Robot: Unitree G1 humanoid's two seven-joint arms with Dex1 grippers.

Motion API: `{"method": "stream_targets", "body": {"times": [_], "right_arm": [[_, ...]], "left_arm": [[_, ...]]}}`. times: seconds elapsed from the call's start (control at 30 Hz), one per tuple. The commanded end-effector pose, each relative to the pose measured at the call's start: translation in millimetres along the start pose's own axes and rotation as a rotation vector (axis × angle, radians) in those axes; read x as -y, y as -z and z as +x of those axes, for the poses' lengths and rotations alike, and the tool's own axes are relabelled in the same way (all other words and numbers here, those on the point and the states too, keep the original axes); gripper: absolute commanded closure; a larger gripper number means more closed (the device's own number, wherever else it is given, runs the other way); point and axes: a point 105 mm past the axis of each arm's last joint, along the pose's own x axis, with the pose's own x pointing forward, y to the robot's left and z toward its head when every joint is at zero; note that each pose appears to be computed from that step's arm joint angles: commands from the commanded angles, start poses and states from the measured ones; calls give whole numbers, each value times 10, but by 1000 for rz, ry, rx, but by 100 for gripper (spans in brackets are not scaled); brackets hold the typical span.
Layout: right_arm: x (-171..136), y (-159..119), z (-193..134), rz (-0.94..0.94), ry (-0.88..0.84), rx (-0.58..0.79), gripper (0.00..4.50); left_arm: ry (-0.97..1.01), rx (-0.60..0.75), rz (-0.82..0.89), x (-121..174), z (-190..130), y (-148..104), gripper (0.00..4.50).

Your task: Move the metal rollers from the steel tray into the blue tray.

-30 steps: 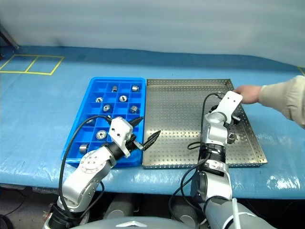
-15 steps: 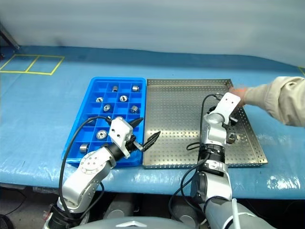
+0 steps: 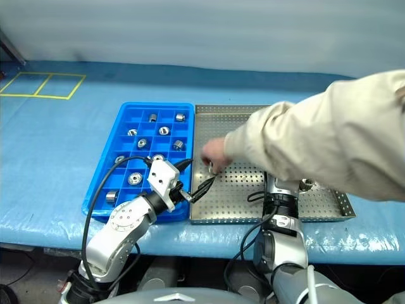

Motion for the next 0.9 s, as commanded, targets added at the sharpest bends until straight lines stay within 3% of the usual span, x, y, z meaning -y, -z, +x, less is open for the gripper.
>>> {"method": "stream_targets", "body": {"times": [0.03, 0.3, 0.47, 0.6, 0.77, 0.9], "right_arm": [[-18, -169, -60, 15, -21, 59, 3], [-238, -224, -268, -22, -231, 97, 3], [-547, -282, -680, -78, -564, 154, 3], [-743, -215, -1119, -231, -902, 202, 3], [-747, -54, -1383, -443, -1116, 198, 3], [-690, -5, -1479, -493, -1191, 185, 3]], "left_arm": [[9, 47, 19, 29, 14, -110, 0], [-45, 69, 28, -94, -27, -144, 0], [-126, 83, 56, -258, -109, -162, 0], [-172, 83, 75, -375, -188, -170, 0], [-208, 84, 86, -464, -257, -179, 0], [-216, 82, 86, -486, -280, -178, 0]]}}
